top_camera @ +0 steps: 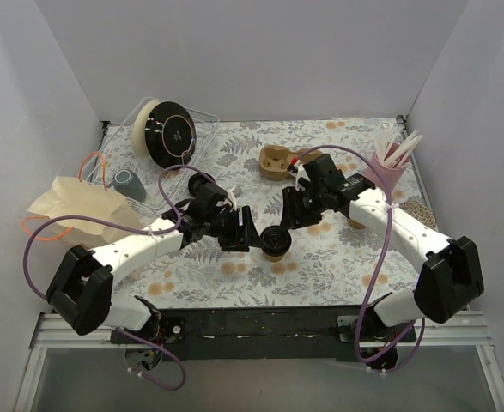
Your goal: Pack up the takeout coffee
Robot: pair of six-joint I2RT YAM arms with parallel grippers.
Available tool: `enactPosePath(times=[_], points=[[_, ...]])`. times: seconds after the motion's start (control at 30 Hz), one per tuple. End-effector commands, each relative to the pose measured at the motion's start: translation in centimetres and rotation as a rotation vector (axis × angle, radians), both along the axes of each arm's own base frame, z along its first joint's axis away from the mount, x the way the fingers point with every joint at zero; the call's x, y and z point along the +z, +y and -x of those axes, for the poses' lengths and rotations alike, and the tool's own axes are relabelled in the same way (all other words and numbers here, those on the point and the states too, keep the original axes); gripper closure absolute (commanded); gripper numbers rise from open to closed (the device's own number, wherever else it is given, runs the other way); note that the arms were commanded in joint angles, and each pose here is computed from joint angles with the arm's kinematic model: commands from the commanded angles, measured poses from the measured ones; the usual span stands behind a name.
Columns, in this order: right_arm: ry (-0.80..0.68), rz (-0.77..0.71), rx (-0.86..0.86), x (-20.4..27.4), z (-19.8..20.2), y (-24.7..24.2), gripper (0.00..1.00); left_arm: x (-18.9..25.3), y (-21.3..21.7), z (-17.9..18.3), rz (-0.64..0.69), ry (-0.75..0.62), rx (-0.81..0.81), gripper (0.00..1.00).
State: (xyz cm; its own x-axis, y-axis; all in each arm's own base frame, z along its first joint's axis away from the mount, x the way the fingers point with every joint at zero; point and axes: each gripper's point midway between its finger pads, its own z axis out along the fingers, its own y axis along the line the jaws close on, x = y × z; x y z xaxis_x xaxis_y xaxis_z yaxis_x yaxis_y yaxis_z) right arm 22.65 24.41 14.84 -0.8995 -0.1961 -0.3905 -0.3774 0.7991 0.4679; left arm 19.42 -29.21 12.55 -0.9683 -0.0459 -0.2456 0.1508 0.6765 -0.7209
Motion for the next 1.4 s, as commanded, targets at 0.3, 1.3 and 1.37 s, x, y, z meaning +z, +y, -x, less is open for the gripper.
enactPosePath(times=[0.3, 1.3, 1.37], points=[[-0.075, -0.016, 0.057, 2.2, -0.8, 1.3, 0.60, -2.3, -0.6, -0.3, -0.025, 0.010, 0.023, 0.42], [-0.139, 0.245, 0.042, -2.4, 0.3, 0.9, 0.57, -4.1, 0.0, -1.6, -0.119, -0.029, 0.028, 0.37], [-0.125, 0.279, 0.034, -3.5, 0.8, 0.0, 0.58, -4.3, 0.2, -1.6, -0.124, -0.030, 0.035, 0.37]])
